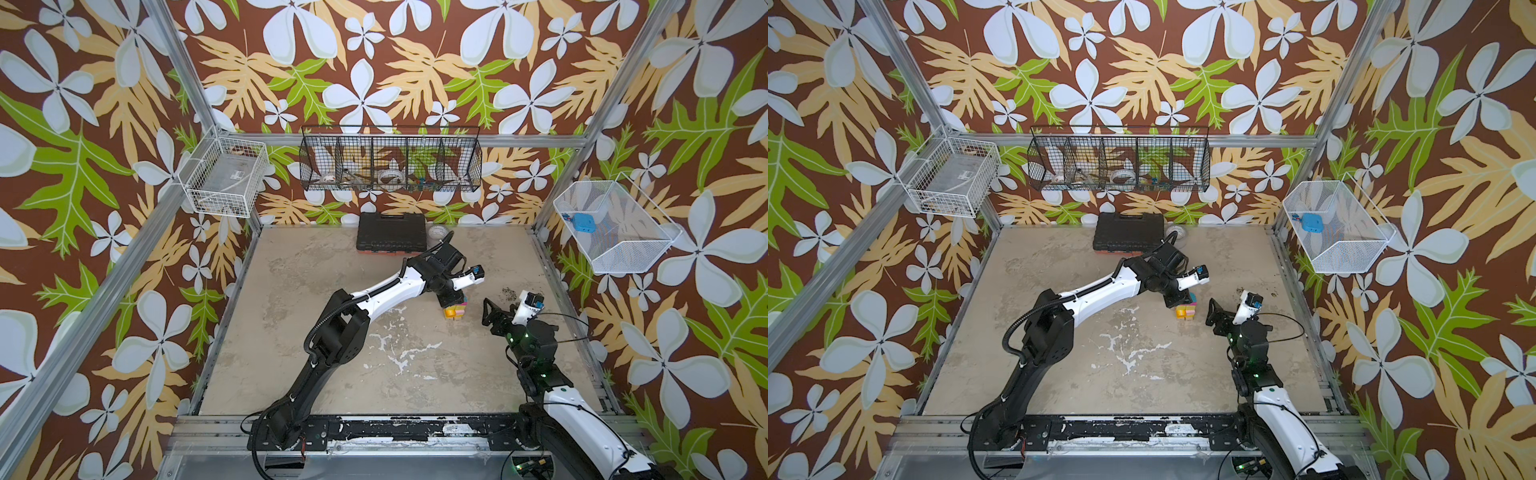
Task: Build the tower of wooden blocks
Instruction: 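Lower the teal block onto the magenta block with the left gripper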
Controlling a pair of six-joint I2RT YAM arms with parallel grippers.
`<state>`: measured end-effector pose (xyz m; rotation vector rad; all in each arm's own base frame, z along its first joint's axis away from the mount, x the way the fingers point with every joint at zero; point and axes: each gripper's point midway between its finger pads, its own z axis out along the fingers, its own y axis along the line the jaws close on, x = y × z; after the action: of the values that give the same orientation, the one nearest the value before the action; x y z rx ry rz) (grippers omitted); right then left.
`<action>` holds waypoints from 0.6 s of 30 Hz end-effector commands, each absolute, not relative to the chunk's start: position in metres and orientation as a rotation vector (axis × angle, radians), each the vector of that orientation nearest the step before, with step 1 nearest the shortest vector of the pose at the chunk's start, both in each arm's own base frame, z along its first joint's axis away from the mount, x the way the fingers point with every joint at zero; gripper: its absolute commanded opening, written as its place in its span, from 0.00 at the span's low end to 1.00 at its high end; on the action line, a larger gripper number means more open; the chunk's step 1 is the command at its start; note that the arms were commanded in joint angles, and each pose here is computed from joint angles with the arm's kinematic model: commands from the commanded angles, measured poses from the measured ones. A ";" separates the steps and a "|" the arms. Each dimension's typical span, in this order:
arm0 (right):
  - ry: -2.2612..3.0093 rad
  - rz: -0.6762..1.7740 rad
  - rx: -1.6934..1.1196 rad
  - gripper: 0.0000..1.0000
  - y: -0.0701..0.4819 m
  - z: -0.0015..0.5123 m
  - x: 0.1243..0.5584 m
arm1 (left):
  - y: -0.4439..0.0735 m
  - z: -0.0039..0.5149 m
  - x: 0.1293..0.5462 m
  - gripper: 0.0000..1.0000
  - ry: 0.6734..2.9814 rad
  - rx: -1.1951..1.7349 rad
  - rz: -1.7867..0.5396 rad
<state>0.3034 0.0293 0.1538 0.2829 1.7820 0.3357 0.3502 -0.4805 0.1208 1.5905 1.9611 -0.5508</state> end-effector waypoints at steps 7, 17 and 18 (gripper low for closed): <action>1.767 0.344 0.276 0.92 0.031 0.158 0.304 | -0.481 0.115 0.348 0.05 1.966 1.613 -0.532; 1.765 0.346 0.275 0.92 0.031 0.158 0.304 | -0.481 0.116 0.348 0.26 1.968 1.613 -0.524; 1.766 0.347 0.274 0.92 0.031 0.158 0.304 | -0.480 0.116 0.348 0.27 1.969 1.613 -0.525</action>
<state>0.3034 0.0294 0.1538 0.2824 1.7822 0.3363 0.3497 -0.4829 0.1199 1.5939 1.9587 -0.5438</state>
